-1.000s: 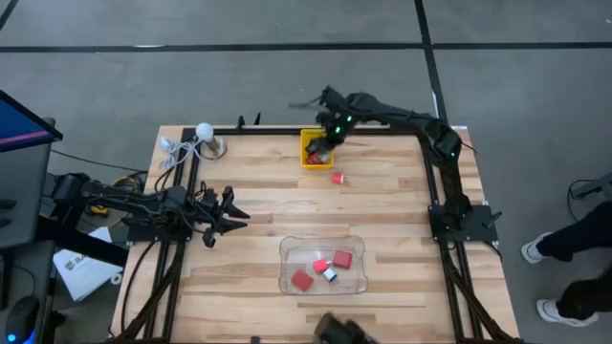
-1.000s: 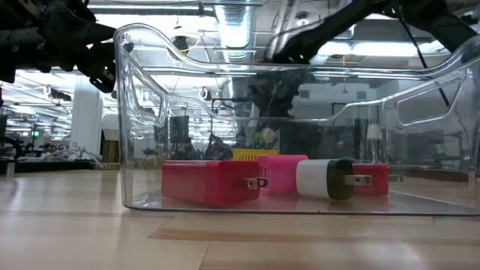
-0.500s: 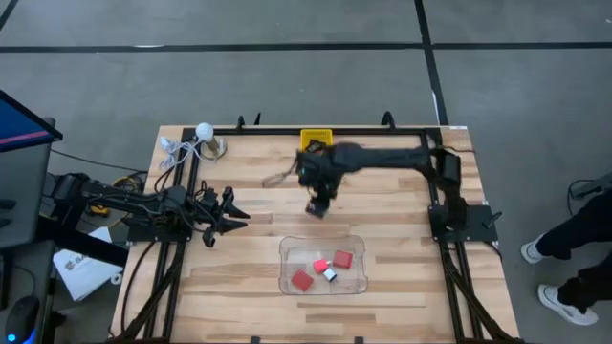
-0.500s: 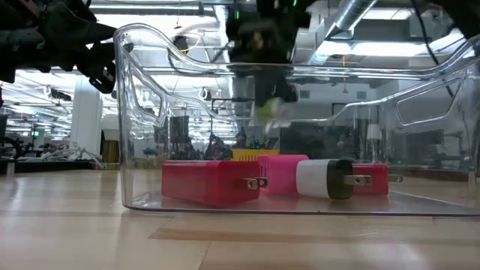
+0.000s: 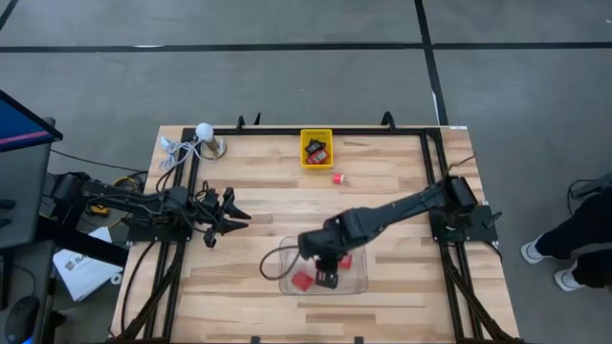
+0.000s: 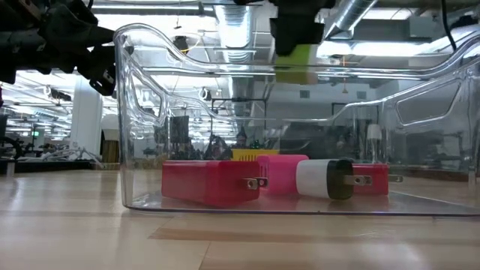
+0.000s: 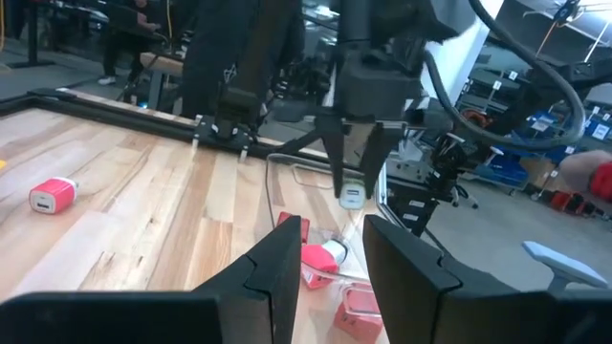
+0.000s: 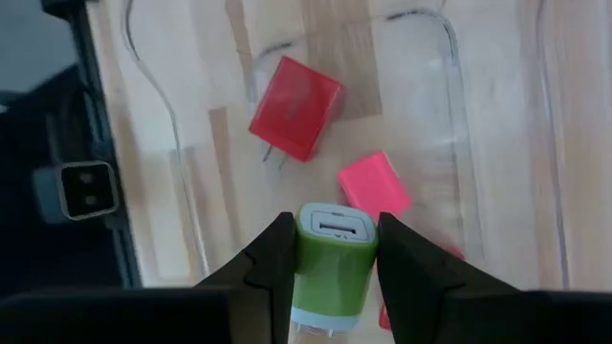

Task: Pick & Place Office items
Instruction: Put the green charger adapter into the transparent bin, then put the pink charger adapter into the transparent bin

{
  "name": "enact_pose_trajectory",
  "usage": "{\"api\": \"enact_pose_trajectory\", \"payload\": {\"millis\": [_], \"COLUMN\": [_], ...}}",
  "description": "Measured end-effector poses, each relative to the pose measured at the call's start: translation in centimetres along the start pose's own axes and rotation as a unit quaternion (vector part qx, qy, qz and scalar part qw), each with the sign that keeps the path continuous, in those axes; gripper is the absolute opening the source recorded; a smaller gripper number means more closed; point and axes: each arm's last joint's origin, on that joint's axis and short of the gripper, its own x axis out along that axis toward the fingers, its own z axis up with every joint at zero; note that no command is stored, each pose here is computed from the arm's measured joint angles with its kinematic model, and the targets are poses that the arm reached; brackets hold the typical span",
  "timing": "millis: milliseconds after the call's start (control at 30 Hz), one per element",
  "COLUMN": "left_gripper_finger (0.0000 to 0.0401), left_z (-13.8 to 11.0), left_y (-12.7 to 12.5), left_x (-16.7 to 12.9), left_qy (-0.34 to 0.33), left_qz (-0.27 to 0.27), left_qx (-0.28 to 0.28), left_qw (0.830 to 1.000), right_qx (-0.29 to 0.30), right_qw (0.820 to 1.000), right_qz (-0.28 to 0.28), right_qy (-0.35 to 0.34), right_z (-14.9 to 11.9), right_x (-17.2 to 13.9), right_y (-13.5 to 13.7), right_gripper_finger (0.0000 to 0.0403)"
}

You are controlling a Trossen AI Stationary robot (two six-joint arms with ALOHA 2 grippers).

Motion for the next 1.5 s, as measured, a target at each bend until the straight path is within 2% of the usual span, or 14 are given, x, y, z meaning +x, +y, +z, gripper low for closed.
{"api": "enact_pose_trajectory", "payload": {"millis": [167,433,600,767,933,1033,1167,1367,1500], "left_gripper_finger": [0.0114,0.0114,0.0114,0.0114,0.0114,0.0114,0.0114,0.0114,0.0114], "left_z": [0.0,0.0,0.0,0.0,-0.1,-0.1,-0.1,-0.1,-0.1], "left_y": [0.0,0.0,0.0,0.0,0.0,0.0,0.0,0.0,0.0], "left_x": [0.0,0.0,0.0,0.0,0.0,0.0,0.0,0.0,0.0], "left_qy": [0.0,0.002,0.002,0.003,0.003,0.003,0.005,0.005,0.005], "left_qz": [0.0,0.0,0.001,0.001,0.001,0.001,0.002,0.002,0.002], "left_qx": [0.0,0.0,-0.003,-0.008,-0.009,-0.009,-0.01,-0.01,-0.01], "left_qw": [1.0,1.0,1.0,1.0,1.0,1.0,1.0,1.0,1.0], "right_qx": [-0.022,-0.026,-0.014,0.02,0.077,0.101,0.092,0.066,0.07], "right_qw": [0.998,0.993,0.984,0.975,0.971,0.974,0.978,0.98,0.987], "right_qz": [-0.059,-0.115,-0.176,-0.219,-0.217,-0.191,-0.172,-0.17,-0.138], "right_qy": [-0.011,-0.018,-0.007,-0.029,-0.068,-0.071,-0.069,-0.079,-0.05], "right_z": [-0.9,-1.5,-1.8,-1.1,0.3,0.8,1.4,1.9,0.9], "right_x": [0.2,0.2,-0.3,-4.2,-8.5,-10.3,-11.3,-11.6,-10.0], "right_y": [0.9,1.1,0.0,-3.6,-8.9,-12.5,-16.5,-19.9,-22.2], "right_gripper_finger": [0.012,0.0225,0.0246,0.0239,0.024,0.024,0.024,0.024,0.024]}}
